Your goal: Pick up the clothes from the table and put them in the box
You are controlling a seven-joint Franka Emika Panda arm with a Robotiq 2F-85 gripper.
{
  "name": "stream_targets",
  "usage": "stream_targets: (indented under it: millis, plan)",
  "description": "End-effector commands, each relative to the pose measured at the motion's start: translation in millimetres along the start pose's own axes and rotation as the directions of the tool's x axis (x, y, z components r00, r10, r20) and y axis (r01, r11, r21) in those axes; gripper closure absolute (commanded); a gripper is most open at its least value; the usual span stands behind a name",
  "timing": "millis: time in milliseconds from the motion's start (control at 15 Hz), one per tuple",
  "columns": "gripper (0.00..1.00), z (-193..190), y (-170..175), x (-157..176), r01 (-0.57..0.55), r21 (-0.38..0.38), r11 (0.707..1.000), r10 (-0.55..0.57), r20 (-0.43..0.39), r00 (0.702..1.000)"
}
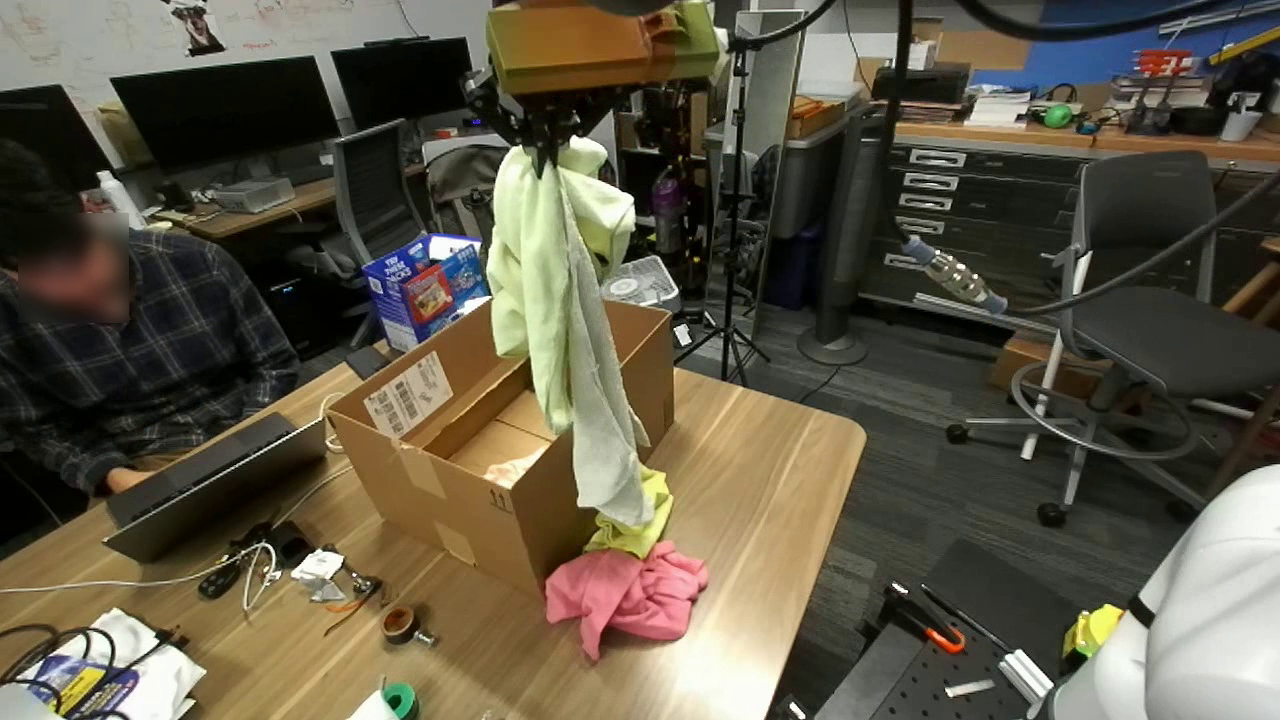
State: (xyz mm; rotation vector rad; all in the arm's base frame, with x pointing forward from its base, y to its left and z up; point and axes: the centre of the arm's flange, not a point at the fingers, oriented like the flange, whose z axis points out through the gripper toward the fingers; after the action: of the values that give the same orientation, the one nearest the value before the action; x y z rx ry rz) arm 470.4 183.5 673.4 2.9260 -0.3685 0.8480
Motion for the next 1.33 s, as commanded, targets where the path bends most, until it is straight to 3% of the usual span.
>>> stream_targets:
  millis: [0, 467, 1267]
  plan:
    - [0.99, -35, -25, 19, -0.030, -0.015, 0.999, 0.031, 0.016, 0.999]
    - [0.99, -82, -56, 14, -0.038, -0.008, 0.999, 0.038, 0.048, 0.998]
    - [0.99, -70, -93, 55, -0.183, -0.123, 0.975, 0.197, 0.112, 0.974]
